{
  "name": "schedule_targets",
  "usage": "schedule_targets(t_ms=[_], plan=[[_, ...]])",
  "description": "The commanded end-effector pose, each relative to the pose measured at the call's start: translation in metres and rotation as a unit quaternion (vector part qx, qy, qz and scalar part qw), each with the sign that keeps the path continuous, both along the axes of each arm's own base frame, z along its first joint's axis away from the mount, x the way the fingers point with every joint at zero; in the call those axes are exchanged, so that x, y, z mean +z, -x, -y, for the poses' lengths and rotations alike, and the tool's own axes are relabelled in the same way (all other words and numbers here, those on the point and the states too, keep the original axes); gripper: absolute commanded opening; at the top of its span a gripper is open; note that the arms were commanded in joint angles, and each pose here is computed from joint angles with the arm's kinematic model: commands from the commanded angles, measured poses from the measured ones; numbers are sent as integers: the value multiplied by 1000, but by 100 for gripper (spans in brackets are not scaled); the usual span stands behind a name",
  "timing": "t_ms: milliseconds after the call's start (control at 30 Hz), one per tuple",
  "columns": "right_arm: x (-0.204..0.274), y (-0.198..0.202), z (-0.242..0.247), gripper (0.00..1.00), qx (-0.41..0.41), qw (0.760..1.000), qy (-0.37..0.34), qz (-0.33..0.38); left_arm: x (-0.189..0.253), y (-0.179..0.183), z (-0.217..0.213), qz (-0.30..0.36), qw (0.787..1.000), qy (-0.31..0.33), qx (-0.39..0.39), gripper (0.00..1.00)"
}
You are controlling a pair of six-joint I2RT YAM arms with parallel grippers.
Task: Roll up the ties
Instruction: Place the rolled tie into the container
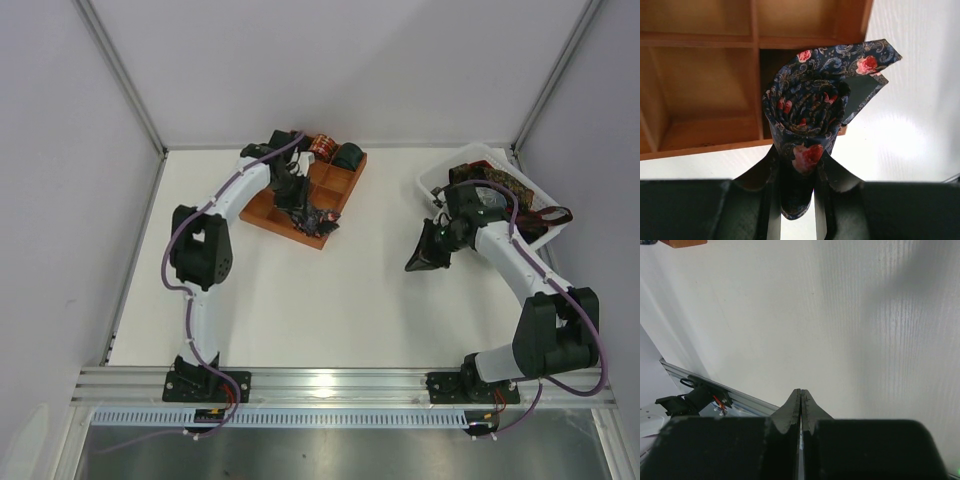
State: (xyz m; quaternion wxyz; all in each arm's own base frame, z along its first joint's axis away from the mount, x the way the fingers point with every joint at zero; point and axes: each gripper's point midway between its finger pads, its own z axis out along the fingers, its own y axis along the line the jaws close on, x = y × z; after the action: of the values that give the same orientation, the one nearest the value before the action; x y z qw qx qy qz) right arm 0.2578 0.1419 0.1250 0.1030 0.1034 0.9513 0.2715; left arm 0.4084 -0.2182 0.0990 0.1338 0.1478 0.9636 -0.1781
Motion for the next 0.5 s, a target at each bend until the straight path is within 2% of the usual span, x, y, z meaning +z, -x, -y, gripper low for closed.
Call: schedule_targets(t_ms=[0, 267, 467], plan=[[4, 4, -3, 4, 2, 1000, 0, 3, 2, -18, -9, 25, 999, -26, 0, 0], [-4, 16, -1, 4, 3, 1000, 9, -9, -26, -22, -9, 3, 999, -45, 7, 1], [-12, 22, 1, 4, 1, 1000, 12, -20, -34, -23, -21, 31, 991, -124, 46, 0]])
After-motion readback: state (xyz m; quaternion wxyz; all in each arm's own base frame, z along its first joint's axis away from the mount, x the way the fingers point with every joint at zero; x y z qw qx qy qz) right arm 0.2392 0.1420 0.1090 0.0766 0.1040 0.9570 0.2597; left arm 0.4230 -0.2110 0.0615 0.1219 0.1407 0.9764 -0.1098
